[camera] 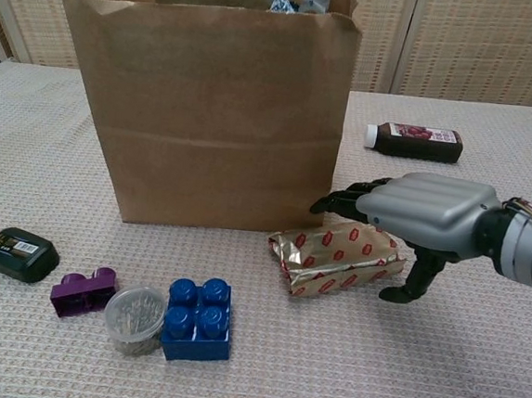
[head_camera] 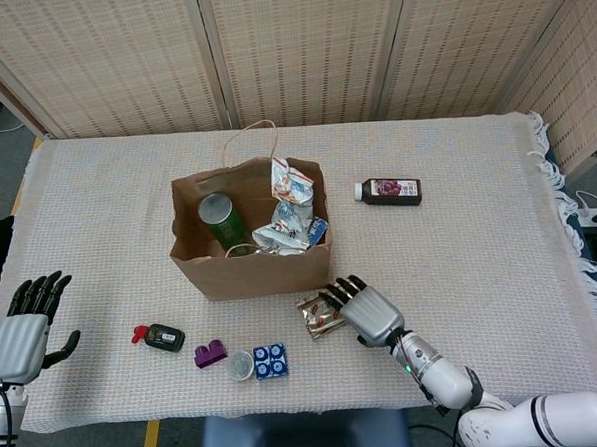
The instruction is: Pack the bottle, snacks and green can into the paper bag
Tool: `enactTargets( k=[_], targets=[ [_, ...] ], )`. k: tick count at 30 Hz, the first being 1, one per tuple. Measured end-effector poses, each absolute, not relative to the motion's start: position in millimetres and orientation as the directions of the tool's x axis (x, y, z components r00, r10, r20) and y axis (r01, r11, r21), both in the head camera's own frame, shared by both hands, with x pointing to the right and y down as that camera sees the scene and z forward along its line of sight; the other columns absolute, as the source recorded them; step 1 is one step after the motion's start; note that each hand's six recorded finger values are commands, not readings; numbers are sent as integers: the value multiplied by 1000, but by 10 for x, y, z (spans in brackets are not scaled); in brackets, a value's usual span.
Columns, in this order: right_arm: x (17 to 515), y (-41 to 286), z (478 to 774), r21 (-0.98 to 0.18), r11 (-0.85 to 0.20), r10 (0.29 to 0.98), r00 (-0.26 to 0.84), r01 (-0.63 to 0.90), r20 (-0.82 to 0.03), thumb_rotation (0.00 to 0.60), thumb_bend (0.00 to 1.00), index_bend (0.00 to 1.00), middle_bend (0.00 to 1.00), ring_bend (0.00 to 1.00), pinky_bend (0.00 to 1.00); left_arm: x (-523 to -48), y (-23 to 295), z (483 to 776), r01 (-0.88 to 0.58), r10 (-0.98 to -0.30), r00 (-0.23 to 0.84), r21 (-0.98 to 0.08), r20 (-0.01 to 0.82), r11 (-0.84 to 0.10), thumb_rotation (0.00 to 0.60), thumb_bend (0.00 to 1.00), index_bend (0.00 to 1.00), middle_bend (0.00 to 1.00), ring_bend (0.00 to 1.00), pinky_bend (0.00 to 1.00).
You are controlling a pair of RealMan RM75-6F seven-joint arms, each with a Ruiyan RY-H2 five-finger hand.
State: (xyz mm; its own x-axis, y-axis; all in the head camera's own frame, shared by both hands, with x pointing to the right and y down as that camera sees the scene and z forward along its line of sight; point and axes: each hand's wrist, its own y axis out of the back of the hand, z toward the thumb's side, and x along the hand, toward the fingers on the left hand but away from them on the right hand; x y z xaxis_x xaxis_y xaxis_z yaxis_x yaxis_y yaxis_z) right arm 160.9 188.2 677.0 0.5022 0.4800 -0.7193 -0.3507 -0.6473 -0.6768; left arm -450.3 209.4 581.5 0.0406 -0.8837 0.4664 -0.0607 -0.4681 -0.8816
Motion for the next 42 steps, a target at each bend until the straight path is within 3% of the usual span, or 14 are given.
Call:
enactTargets(
  k=[7, 11, 14, 16, 19, 22, 29, 42],
  targets=[
    [1424, 1883, 6927, -651, -666, 460, 487, -363, -742, 600, 146, 0, 34, 0, 106, -4504, 2094, 5814, -64, -883, 43, -881, 467, -469, 600, 341, 53, 0, 0, 0],
    [1309, 1906, 7022, -635, -676, 446, 478, -373, -757, 600, 151, 2, 64, 32, 174, -4504, 2094, 5814, -65, -883, 44, -880, 468, -470, 600, 341, 53, 0, 0, 0],
    [1246, 1919, 7067, -626, -680, 439, 473, -381, -764, 600, 224, 121, 204, 190, 347, -4507, 2093, 5814, -67, -883, 44, -880, 468, -470, 600, 341, 52, 0, 0, 0],
    [1225, 1925, 7082, -621, -680, 435, 468, -389, -769, 600, 287, 293, 355, 372, 494, -4508, 2093, 5815, -68, -882, 44, -880, 469, -471, 600, 341, 52, 0, 0, 0],
    [1234, 1936, 7069, -618, -677, 430, 467, -400, -773, 600, 341, 424, 481, 517, 592, -4509, 2092, 5815, -69, -882, 45, -879, 469, -471, 600, 341, 53, 0, 0, 0],
    [1261, 1927, 7014, -622, -679, 432, 472, -391, -769, 600, 379, 477, 521, 556, 620, -4510, 2092, 5814, -69, -882, 45, -879, 469, -471, 600, 342, 53, 0, 0, 0],
    [1434, 1823, 6716, -674, -663, 482, 503, -326, -718, 600, 388, 501, 542, 576, 622, -4509, 2094, 5814, -66, -883, 44, -880, 468, -470, 600, 341, 53, 0, 0, 0],
    [2327, 1213, 5759, -797, -604, 724, 440, 31, -531, 600, 387, 501, 542, 576, 622, -4497, 2099, 5814, -51, -886, 37, -885, 462, -463, 600, 342, 53, 0, 0, 0]
  ],
)
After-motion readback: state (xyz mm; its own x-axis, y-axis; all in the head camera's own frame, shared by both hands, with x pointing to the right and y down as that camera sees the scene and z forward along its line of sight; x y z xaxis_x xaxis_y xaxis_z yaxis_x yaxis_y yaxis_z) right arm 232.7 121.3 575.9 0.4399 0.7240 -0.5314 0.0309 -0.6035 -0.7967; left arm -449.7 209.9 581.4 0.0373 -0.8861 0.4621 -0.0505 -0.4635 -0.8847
